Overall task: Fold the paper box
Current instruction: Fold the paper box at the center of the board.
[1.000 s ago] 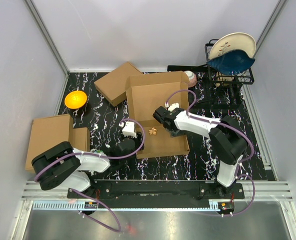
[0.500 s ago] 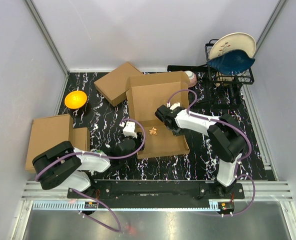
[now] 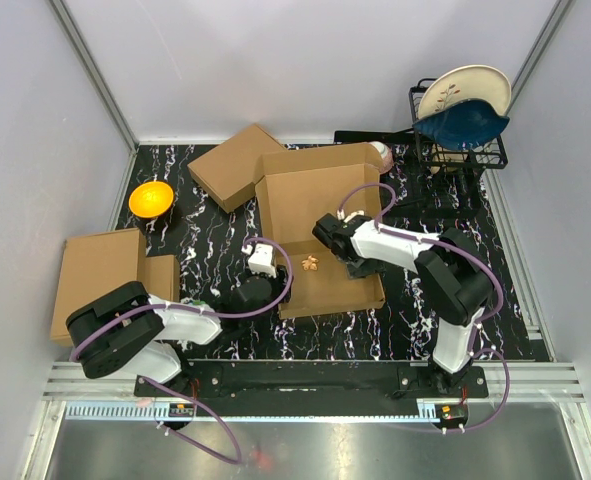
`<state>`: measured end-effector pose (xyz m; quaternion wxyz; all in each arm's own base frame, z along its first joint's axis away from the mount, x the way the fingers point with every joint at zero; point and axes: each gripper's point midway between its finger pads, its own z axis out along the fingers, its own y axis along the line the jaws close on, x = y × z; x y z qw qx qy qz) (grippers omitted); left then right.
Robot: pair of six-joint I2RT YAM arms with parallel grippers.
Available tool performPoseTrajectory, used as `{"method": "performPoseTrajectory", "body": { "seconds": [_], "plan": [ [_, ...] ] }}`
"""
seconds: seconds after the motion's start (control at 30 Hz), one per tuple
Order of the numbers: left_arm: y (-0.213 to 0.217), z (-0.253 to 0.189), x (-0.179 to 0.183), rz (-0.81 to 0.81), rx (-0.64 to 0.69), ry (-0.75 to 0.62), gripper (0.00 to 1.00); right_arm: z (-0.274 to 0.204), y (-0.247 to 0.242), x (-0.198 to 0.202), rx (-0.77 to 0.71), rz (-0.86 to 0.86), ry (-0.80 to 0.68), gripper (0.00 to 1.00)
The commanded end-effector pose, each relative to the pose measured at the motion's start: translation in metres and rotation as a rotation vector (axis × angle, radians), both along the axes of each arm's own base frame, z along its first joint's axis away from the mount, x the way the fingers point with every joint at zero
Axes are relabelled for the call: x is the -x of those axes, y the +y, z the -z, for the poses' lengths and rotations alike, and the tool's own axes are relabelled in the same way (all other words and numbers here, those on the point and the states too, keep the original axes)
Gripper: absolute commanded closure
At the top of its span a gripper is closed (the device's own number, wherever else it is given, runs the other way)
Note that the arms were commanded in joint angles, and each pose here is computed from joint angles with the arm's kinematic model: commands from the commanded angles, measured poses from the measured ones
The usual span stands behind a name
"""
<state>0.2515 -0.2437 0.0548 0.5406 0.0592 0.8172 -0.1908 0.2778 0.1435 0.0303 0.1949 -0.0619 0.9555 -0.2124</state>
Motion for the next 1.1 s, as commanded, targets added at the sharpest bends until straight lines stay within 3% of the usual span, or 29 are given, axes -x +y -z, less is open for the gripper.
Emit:
{"method": "performPoseTrajectory", "body": {
  "seconds": [0.0,0.2,0.6,0.83,0.9,0.97,1.07],
  "plan": [
    [-0.019,-0.024,-0.004,0.027,0.093,-0.036,0.46,-0.018,0.002,0.007,-0.048,0.022,-0.011,0.43],
    [-0.018,-0.027,-0.004,0.025,0.094,-0.044,0.46,-0.016,-0.007,0.02,-0.026,0.024,0.036,0.45],
    [-0.019,-0.027,-0.003,0.031,0.094,-0.042,0.46,0.004,-0.013,0.035,-0.021,0.041,0.078,0.73],
    [-0.022,-0.025,0.0,0.04,0.094,-0.037,0.46,0.024,-0.013,0.041,-0.068,0.085,0.056,0.76],
    [-0.023,-0.024,0.0,0.042,0.095,-0.033,0.46,0.025,-0.015,0.043,-0.054,0.089,0.068,0.82],
    [-0.026,-0.024,0.001,0.048,0.094,-0.029,0.46,0.027,-0.015,0.044,-0.05,0.086,0.074,1.0],
    [-0.027,-0.024,0.001,0.051,0.1,-0.027,0.46,0.037,-0.018,0.049,-0.019,0.081,0.122,1.0]
  ]
}}
